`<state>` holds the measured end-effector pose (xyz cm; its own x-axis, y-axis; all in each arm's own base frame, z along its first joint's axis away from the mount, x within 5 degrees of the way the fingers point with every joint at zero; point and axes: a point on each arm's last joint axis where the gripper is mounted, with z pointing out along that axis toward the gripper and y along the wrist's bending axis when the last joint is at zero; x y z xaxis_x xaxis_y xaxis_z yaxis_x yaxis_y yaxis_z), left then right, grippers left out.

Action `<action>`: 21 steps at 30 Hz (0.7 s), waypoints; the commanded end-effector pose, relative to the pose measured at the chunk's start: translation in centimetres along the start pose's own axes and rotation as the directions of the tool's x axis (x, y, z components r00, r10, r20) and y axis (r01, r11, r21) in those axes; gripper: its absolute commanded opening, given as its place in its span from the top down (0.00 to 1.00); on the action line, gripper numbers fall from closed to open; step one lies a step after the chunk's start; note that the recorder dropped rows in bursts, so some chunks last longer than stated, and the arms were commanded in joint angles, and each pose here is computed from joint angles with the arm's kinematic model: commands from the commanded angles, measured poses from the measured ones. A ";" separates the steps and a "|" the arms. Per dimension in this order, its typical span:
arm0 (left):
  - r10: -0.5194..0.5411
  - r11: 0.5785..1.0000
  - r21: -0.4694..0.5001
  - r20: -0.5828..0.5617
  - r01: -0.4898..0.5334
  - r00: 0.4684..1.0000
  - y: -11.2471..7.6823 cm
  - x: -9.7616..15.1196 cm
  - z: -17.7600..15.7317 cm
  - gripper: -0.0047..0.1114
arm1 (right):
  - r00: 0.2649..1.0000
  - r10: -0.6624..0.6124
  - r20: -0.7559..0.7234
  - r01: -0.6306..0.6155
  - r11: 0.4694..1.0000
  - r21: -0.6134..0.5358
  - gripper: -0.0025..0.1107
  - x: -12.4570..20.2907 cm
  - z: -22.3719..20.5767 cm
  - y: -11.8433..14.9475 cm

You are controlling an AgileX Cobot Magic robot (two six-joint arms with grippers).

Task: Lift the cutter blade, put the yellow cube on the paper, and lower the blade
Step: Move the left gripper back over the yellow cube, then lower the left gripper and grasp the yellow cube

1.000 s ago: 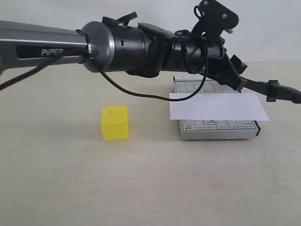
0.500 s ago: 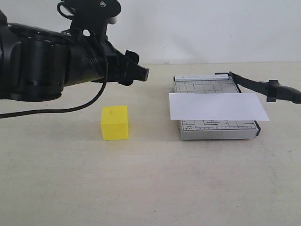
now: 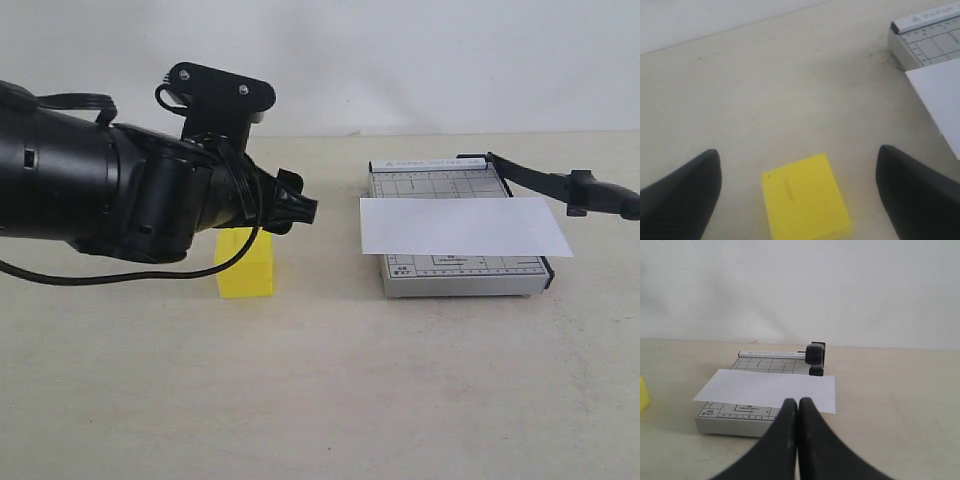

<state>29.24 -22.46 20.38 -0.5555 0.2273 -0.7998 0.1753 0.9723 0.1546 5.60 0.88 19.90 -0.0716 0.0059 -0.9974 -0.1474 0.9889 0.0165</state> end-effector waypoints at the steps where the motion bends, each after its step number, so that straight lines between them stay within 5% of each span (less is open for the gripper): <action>1: -0.046 0.998 -0.053 -0.011 0.045 0.999 0.3 0.5 0.4 0.27 | 1.000 -0.002 0.012 0.002 1.000 0.000 0.98 -0.1 0.0 0.0; 21: -0.133 0.988 -0.093 -0.086 0.125 0.987 1.8 2.2 3.7 0.27 | 1.000 -0.002 0.012 0.002 1.000 0.000 0.98 -0.1 0.0 0.0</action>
<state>31.14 -20.70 17.15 -0.6304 0.1186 -0.7671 0.0394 0.9919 0.1210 5.60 0.88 19.90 -0.0716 0.0059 -0.9974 -0.1474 0.9889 0.0165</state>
